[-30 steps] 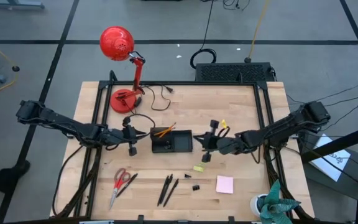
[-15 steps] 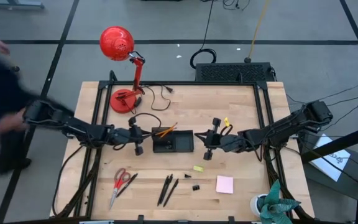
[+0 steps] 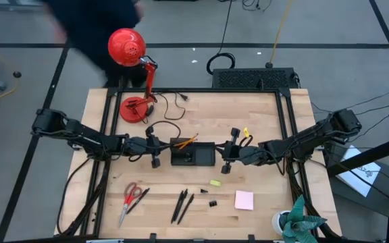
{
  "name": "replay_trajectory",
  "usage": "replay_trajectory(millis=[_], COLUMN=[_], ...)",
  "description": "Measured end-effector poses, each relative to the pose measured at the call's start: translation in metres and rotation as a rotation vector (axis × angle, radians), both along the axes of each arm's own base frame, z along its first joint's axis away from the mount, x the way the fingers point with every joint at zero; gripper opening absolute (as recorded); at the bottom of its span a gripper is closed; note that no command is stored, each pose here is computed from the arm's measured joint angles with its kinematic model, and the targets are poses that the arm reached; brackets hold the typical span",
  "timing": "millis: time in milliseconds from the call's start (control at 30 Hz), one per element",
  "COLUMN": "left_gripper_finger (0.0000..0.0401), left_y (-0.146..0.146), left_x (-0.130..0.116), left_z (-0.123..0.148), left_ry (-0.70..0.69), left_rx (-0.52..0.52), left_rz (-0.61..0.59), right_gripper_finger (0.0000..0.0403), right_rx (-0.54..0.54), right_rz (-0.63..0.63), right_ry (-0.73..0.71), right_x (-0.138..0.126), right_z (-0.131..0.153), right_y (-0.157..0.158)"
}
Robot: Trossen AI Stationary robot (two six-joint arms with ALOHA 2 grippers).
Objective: Pick and place office supplies into organizer
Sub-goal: Adjust the black desk organizer, then put the bottom binder clip into the bottom left section of the desk organizer
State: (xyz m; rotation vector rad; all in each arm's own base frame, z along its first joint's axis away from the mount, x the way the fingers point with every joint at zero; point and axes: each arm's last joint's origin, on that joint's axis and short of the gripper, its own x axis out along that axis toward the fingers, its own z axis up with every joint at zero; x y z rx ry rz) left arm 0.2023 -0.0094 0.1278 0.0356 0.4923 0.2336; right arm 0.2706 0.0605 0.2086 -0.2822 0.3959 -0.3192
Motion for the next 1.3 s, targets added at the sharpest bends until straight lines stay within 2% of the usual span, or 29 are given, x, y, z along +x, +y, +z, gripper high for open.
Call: replay_trajectory(millis=[200,333,400,533,633,733,900,1067,1300], left_gripper_finger=[0.0042,0.0042,0.0042,0.0042,0.0042,0.0042,0.0042,0.0042,0.0042], left_y=[-0.002,-0.005,-0.007,-0.013,-0.016,-0.019,-0.024,-0.027,-0.030], left_x=[-0.003,-0.011,-0.016,-0.023,-0.027,-0.030,-0.031,-0.032,-0.032], left_z=[0.004,0.014,0.020,0.034,0.042,0.046,0.047,0.047,0.047], left_ry=[0.019,0.010,-0.007,-0.066,-0.114,-0.144,-0.153,-0.155,-0.156], left_rx=[0.051,0.088,0.105,0.099,0.086,0.079,0.070,0.067,0.066], left_rz=[-0.015,0.009,0.005,-0.025,-0.050,-0.067,-0.094,-0.115,-0.133], right_gripper_finger=[0.0000,0.0000,0.0000,0.0001,0.0011,0.0038,0.0113,0.0179,0.0216], right_rx=[0.002,0.034,0.077,0.192,0.259,0.331,0.415,0.559,0.582], right_rz=[0.021,0.056,0.123,0.364,0.439,0.440,0.427,0.429,0.418], right_ry=[-0.004,-0.061,-0.096,-0.113,-0.073,-0.048,0.005,0.084,0.122], right_x=[-0.002,-0.011,-0.018,-0.027,-0.027,-0.021,-0.012,-0.005,0.003], right_z=[0.001,0.015,0.025,0.033,0.022,0.006,-0.026,-0.055,-0.086], right_y=[0.006,0.014,0.023,0.044,0.060,0.074,0.091,0.100,0.105])
